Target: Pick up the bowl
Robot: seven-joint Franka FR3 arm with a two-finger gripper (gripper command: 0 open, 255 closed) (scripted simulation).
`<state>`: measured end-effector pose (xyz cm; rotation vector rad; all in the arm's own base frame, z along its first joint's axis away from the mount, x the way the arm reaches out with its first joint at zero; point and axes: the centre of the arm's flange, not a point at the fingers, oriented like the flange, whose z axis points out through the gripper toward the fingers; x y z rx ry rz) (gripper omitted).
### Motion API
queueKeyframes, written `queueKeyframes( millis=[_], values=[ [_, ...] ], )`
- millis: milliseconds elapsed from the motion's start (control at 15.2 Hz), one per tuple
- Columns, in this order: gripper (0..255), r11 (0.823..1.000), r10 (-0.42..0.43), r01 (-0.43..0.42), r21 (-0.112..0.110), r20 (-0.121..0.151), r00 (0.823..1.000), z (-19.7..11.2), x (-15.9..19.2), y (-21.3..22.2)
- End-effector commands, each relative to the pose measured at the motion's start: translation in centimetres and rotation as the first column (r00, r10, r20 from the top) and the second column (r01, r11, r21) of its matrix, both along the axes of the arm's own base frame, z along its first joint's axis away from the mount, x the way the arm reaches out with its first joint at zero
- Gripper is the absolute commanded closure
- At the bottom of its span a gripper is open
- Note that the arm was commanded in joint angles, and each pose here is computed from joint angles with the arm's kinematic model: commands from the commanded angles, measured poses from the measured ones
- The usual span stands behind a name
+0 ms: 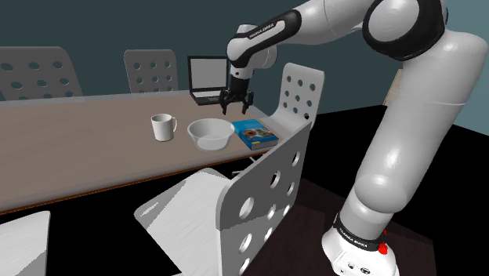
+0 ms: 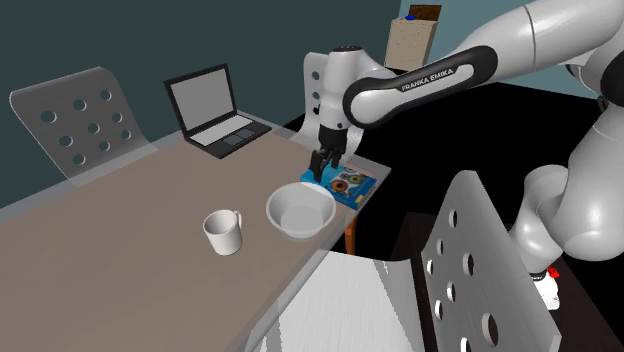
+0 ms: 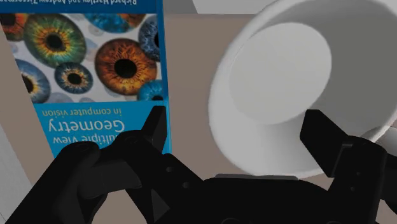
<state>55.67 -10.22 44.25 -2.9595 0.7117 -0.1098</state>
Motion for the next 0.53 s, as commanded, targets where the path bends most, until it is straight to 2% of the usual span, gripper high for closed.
queueKeyframes(
  millis=[0,462],
  values=[
    [0,1.000,-0.029,0.029,0.007,-0.003,1.000,-1.6,2.1,-1.4],
    [0,0.999,-0.034,0.034,0.008,-0.003,0.999,-5.0,2.4,-1.6]
  ],
)
